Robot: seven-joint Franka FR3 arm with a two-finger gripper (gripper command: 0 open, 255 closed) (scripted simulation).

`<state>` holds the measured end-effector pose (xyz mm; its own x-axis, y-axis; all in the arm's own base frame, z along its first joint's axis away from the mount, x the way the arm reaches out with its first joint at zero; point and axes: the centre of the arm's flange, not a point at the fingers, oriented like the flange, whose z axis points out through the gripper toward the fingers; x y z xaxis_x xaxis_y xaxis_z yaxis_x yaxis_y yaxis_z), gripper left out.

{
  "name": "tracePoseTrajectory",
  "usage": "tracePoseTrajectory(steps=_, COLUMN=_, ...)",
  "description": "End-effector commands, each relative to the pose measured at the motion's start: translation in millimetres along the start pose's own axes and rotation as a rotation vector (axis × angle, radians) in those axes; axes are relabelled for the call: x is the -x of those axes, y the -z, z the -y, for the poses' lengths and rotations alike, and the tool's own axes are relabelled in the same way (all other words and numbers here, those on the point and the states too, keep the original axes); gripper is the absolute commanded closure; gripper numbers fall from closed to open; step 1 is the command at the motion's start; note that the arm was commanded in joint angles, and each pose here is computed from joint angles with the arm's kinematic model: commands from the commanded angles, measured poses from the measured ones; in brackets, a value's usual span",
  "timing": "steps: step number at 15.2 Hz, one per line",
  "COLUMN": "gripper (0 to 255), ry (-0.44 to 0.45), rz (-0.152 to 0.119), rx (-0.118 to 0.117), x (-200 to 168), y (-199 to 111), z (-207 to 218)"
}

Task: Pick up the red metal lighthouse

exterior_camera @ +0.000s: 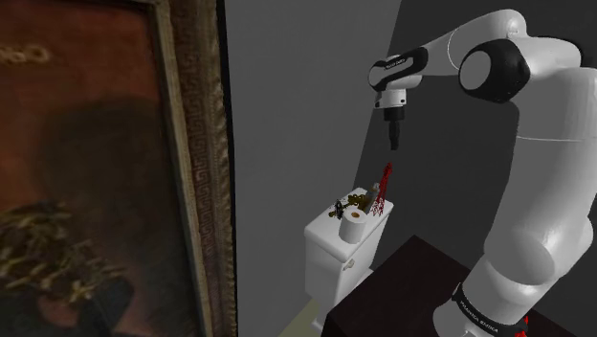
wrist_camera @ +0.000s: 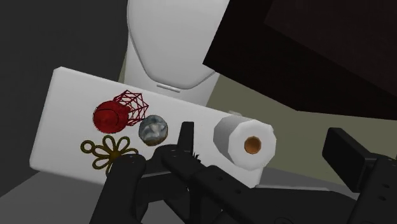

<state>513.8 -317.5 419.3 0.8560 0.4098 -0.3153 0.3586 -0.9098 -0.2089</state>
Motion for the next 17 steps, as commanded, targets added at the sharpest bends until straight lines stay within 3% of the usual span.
tracePoseTrajectory(steps=1, gripper=0, ry=0.012, rz=0.025, rx=-0.009, x=-5, y=-11, z=-30)
tracePoseTrajectory(steps=10, gripper=0, ry=0.059, rz=0.133, rx=-0.046, x=-35, y=-51, z=-146)
tracePoseTrajectory(steps=17, gripper=0, ry=0.059, rz=0.133, rx=-0.046, x=-47, y=-85, z=-154)
